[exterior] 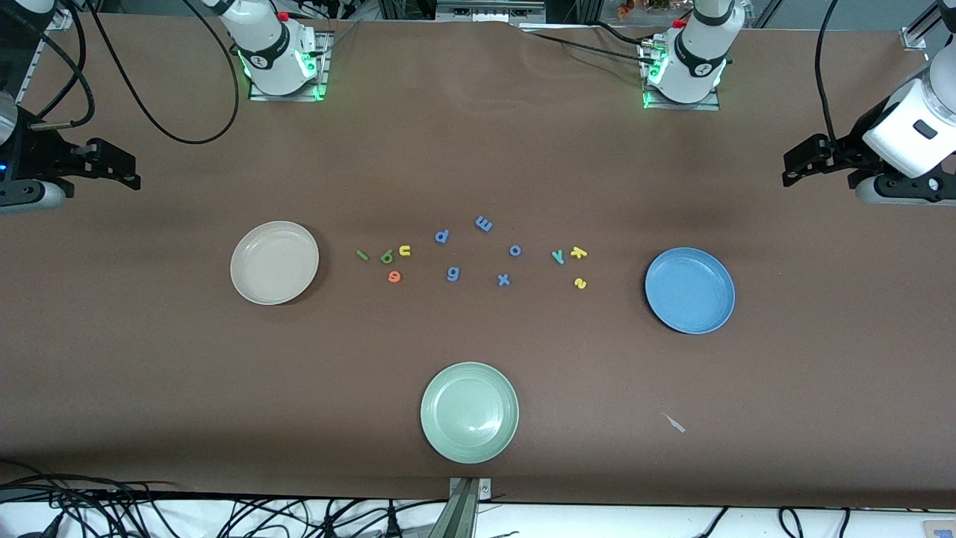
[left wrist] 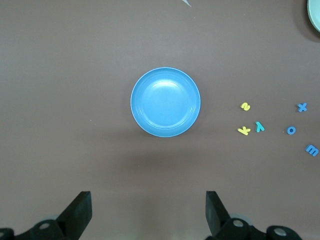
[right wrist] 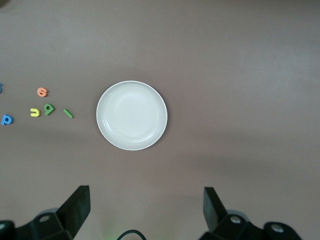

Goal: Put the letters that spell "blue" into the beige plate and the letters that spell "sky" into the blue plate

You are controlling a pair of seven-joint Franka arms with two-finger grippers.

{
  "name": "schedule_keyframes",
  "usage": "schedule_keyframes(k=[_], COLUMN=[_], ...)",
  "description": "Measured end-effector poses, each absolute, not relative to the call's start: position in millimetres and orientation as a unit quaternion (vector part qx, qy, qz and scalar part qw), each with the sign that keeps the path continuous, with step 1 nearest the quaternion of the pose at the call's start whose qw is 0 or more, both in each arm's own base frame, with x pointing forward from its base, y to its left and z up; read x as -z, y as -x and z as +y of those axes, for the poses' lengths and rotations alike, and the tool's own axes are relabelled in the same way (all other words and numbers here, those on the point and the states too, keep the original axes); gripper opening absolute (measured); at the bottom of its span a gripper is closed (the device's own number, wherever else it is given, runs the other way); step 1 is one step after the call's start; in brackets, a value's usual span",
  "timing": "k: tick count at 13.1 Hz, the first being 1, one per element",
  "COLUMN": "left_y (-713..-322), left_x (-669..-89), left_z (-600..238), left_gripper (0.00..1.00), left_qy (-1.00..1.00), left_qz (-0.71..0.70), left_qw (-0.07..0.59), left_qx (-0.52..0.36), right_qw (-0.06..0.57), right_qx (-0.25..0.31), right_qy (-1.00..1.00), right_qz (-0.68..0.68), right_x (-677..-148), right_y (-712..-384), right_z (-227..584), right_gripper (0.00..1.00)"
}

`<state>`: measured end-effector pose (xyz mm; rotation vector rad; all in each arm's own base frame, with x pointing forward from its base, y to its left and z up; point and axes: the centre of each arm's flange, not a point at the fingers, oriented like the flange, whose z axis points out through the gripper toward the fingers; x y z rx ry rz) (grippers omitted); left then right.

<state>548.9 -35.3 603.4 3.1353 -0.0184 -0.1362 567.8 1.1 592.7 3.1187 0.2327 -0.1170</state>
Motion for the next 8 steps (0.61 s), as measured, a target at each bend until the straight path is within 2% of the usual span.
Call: schedule_keyframes(k=[8], left_y=[-548.9], left_x=[-603.7], left_z=[-35.3], left_gripper=[1.00], left_qy=[-0.999], left_qz=[-0.006], left_qw=[0.002], left_qx=[0.043], right_qw=[0.006], right_qx=[0.040], right_qy=[-0.996], right_qz=[0.074], right_x=[-591.6], right_y=[-567.6], right_z=[1.0], right_gripper=[1.00])
